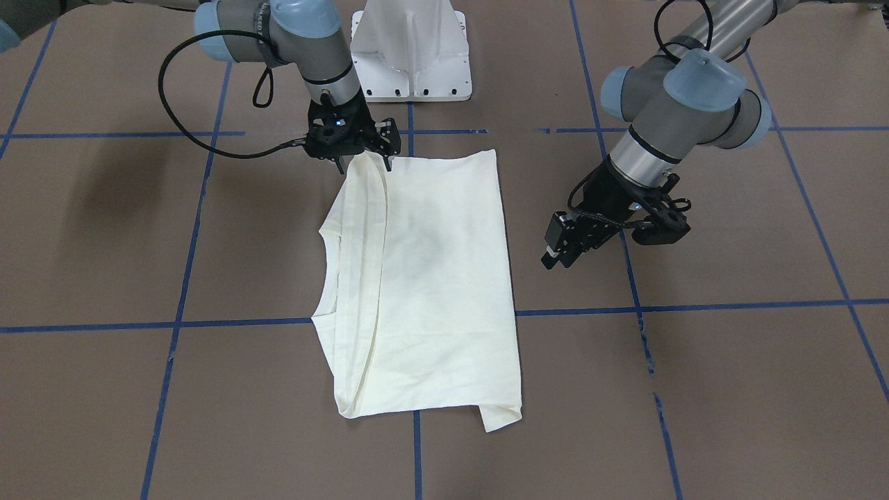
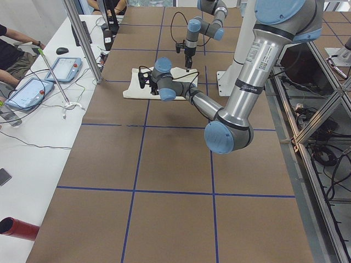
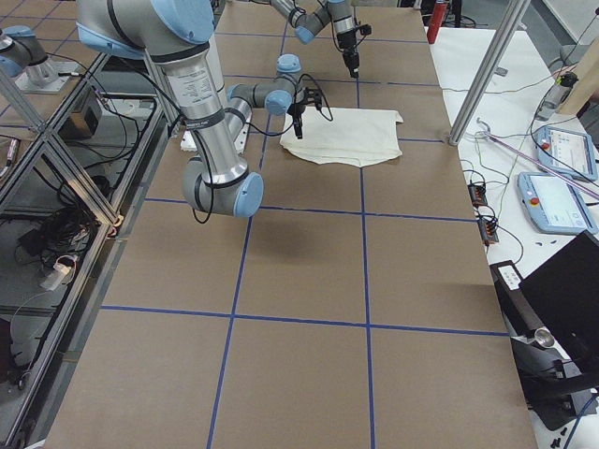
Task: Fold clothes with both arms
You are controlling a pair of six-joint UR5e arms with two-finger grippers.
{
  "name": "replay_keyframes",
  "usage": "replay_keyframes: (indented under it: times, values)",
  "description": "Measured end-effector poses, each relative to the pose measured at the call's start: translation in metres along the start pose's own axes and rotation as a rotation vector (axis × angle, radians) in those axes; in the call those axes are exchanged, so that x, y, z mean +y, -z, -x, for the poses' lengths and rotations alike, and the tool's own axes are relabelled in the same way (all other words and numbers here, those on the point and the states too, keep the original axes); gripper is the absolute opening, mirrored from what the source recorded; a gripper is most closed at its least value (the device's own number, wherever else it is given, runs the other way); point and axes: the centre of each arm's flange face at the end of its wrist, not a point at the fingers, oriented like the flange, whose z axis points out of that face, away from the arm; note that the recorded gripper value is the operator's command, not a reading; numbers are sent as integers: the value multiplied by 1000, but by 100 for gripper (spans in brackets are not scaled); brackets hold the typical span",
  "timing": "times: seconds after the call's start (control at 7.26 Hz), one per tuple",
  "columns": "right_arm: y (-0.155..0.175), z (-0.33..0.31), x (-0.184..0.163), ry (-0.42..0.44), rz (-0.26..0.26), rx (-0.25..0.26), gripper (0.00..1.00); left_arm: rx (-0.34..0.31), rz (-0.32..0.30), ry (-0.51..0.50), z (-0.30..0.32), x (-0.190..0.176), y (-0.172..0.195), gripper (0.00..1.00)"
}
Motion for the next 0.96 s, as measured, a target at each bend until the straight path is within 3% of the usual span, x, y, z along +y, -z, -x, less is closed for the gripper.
replay_keyframes:
  times: [0.28, 0.55, 0.96]
  values:
    - [-15, 8, 13, 116, 19, 24, 48, -1, 1, 1, 1, 1, 0, 47]
    - [-28, 10, 27, 156, 31, 42, 0, -5, 1, 2, 2, 1, -2, 47]
    - [-33, 8, 30, 190, 20, 57, 0, -9, 2, 3, 3, 1, -4, 47]
